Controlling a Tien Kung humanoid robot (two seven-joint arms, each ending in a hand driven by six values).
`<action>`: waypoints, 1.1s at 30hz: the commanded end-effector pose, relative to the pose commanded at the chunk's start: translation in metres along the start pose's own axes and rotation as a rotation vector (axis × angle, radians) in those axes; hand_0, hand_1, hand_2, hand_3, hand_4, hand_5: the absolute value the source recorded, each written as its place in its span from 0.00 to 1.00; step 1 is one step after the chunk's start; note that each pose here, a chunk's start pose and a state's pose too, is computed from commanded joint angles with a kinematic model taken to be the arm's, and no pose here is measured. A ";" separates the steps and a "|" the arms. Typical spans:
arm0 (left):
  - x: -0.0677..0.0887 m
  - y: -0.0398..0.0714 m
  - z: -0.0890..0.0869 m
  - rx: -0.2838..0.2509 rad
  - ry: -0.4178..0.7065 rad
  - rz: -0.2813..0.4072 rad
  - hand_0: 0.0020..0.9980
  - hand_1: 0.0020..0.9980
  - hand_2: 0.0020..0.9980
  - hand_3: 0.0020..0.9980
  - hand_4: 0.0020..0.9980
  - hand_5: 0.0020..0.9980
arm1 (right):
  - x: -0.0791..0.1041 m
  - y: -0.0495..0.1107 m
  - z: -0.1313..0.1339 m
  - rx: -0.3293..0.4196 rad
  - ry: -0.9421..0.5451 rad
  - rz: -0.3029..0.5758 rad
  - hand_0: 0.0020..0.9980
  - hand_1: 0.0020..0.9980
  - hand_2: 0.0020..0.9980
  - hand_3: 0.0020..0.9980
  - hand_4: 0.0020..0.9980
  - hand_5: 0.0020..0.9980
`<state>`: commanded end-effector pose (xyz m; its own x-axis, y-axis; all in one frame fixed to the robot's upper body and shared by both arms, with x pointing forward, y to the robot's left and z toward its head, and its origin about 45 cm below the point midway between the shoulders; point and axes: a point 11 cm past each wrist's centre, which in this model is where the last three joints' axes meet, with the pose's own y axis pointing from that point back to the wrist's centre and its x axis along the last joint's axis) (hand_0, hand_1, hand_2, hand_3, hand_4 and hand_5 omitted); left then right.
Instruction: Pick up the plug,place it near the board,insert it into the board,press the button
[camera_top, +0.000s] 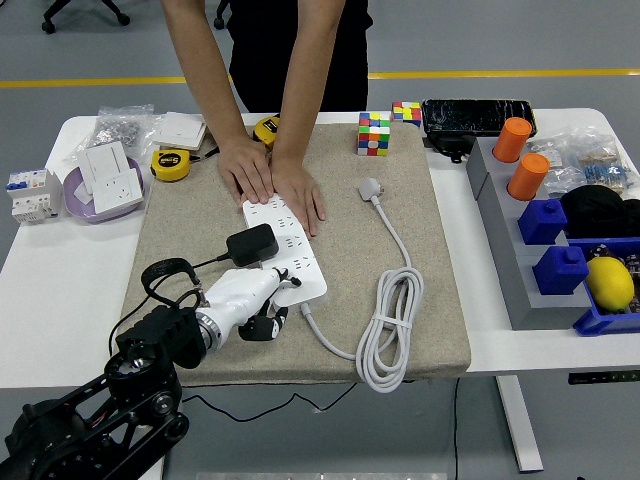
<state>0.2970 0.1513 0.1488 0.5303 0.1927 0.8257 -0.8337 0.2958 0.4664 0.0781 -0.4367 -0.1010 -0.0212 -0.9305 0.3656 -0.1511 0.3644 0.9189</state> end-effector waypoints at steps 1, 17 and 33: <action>0.000 0.000 0.000 0.000 0.000 0.001 0.16 0.06 0.15 0.78 0.45 0.03 | 0.000 0.000 0.000 0.001 0.000 0.000 0.87 0.74 0.73 0.77 1.00 0.93; -0.007 -0.002 -0.005 0.015 -0.008 -0.019 0.17 0.06 0.15 0.76 0.45 0.02 | 0.000 0.000 0.000 0.001 -0.001 0.000 0.87 0.74 0.73 0.77 1.00 0.93; 0.017 0.005 0.004 -0.019 0.011 0.045 0.17 0.06 0.15 0.74 0.45 0.02 | -0.001 0.000 0.001 -0.001 -0.002 -0.001 0.87 0.74 0.73 0.77 1.00 0.93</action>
<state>0.3011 0.1526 0.1664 0.4937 0.2168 0.8422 -0.8540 0.3038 0.4224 0.0773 -0.4358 -0.1015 -0.0231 -0.9311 0.3641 -0.1499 0.3633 0.9195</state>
